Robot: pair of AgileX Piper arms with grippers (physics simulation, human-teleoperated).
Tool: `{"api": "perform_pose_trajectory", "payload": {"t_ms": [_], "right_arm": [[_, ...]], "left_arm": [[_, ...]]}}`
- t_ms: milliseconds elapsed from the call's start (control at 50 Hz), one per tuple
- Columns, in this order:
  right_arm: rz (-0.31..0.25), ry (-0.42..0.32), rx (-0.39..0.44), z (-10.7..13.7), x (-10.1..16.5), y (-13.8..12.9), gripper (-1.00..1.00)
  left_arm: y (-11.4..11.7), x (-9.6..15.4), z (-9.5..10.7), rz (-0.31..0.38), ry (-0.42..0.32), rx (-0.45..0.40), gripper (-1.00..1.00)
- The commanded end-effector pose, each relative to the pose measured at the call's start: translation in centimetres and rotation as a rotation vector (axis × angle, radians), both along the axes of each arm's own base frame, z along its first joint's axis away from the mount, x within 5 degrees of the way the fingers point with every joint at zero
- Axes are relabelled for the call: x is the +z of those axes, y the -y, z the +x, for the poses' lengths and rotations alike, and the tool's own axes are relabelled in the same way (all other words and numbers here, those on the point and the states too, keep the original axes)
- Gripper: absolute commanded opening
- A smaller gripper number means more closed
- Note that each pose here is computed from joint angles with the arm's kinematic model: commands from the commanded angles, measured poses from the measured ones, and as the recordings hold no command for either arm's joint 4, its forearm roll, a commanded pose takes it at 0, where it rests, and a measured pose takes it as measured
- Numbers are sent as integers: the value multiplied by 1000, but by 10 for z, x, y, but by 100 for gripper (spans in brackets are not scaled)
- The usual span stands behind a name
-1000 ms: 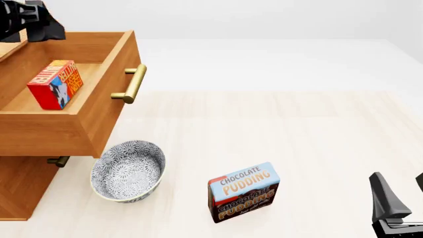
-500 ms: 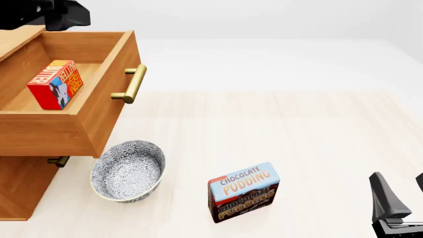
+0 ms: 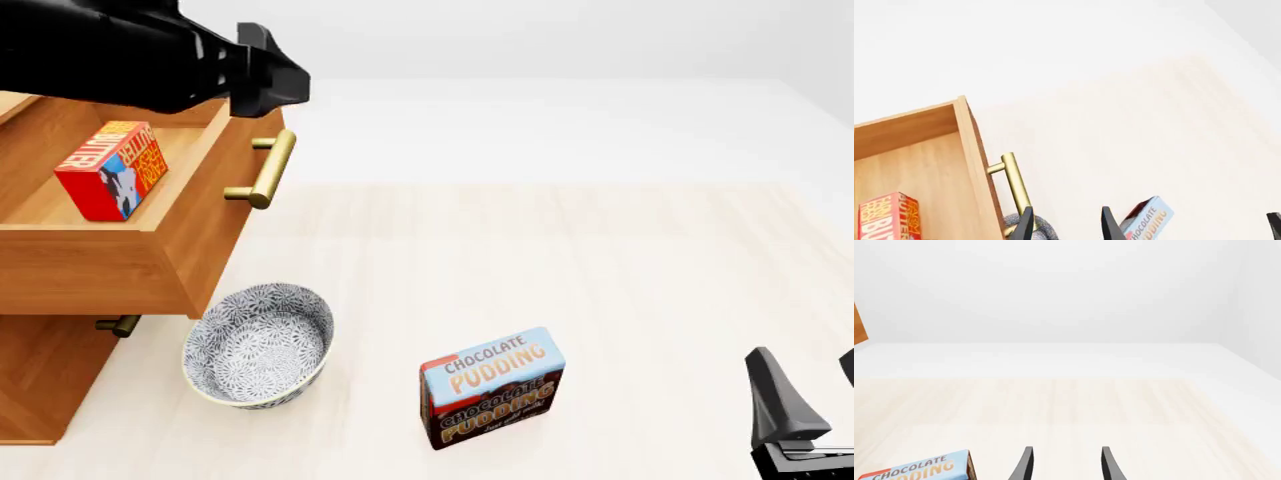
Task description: Put the butter at the back in the top drawer of the cabinet and close it.
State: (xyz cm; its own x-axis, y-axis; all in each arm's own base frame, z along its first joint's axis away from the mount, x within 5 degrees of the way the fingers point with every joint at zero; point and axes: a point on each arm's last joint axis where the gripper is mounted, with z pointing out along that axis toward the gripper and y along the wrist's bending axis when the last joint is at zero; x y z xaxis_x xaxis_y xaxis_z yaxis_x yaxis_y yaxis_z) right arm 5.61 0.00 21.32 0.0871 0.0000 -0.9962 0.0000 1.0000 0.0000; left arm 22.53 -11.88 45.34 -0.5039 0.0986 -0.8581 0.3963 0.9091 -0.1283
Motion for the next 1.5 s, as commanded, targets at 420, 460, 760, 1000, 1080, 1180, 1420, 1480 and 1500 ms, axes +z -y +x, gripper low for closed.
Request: {"api": "perform_pose_trajectory", "payload": {"t_ms": [420, 460, 760, 1000, 1080, 1180, 1420, 1480, 1500], "right_arm": [[0, 0, 0, 0, 0, 0, 100], [0, 0, 0, 0, 0, 0, 100], [0, 0, 0, 0, 0, 0, 100], [0, 0, 0, 0, 0, 0, 100], [0, 0, 0, 0, 0, 0, 100], [0, 0, 0, 0, 0, 0, 100], [0, 0, 0, 0, 0, 0, 100], [0, 0, 0, 0, 0, 0, 100], [0, 0, 0, 0, 0, 0, 100]], "left_arm": [[67, -56, 9, -17, -104, -141, 100], [70, -57, 9, -22, -107, -146, 100], [88, -72, 13, -36, -132, -164, 100], [98, -83, 20, -29, -149, -169, 100], [97, -83, 24, -24, -145, -164, 100], [99, -87, 26, -23, -149, -162, 100], [97, -95, 35, -22, -160, -136, 100], [98, -98, 37, -20, -164, -133, 100], [98, -98, 37, -20, -164, -133, 100]]}}
